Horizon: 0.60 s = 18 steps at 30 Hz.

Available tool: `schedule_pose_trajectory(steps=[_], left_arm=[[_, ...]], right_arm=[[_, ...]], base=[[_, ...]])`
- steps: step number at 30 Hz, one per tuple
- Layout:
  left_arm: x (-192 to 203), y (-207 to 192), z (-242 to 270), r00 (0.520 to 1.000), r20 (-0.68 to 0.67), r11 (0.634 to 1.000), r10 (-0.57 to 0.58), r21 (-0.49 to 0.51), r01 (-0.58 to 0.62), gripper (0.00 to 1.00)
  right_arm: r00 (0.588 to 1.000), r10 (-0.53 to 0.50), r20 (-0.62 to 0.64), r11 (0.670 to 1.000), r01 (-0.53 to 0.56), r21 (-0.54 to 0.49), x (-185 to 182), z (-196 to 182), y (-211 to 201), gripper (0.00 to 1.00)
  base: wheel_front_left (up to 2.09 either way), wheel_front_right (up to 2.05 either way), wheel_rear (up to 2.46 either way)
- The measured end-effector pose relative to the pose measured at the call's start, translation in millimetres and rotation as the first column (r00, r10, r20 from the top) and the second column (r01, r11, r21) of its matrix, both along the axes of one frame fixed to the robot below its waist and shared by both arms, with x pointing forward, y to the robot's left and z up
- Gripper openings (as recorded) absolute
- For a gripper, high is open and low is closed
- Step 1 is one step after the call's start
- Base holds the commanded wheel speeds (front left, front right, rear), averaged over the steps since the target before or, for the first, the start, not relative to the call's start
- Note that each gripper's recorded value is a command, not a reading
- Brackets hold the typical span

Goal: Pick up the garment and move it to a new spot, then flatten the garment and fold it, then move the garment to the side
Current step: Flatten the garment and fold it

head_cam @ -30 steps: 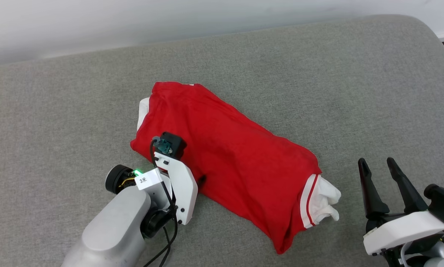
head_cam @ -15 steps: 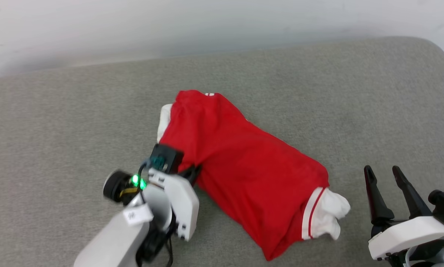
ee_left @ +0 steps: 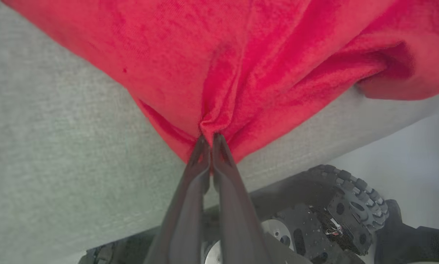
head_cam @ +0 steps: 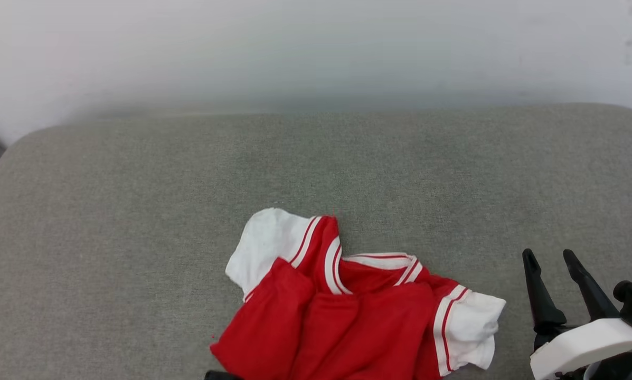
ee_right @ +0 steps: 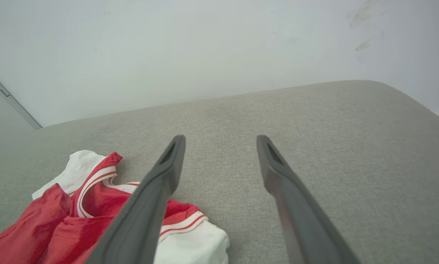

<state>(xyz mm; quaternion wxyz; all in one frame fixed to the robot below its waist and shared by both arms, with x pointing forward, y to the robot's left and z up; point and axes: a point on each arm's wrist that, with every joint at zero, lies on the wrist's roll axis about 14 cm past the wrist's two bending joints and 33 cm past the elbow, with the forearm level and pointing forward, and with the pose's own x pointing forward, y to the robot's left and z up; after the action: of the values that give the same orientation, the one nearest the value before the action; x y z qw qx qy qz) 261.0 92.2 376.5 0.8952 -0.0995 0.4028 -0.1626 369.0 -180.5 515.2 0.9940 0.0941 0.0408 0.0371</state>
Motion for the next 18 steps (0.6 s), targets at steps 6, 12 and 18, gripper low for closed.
schedule_pose_trajectory(steps=[6, 12, 18], left_arm=[[-19, -6, -3, 1.0, -0.02, 0.999, 0.019, -0.025, -0.02, 1.0], [15, -11, 37, 0.977, 0.211, 0.999, 0.023, -0.042, -0.014, 1.0], [49, -6, 78, 0.921, 0.389, 0.999, 0.02, -0.034, -0.008, 1.0]], right_arm=[[1.0, 0.011, 0.013, 1.0, -0.011, -0.007, -4, 7, 3, 1.0], [1.0, 0.011, 0.02, 1.0, -0.011, -0.011, -11, 11, 2, 1.0], [0.999, 0.002, 0.032, 1.0, -0.002, -0.004, -14, 16, -1, 1.0]], base=[[0.0, 0.0, 0.0], [0.0, 0.0, 0.0], [0.0, 0.0, 0.0]])
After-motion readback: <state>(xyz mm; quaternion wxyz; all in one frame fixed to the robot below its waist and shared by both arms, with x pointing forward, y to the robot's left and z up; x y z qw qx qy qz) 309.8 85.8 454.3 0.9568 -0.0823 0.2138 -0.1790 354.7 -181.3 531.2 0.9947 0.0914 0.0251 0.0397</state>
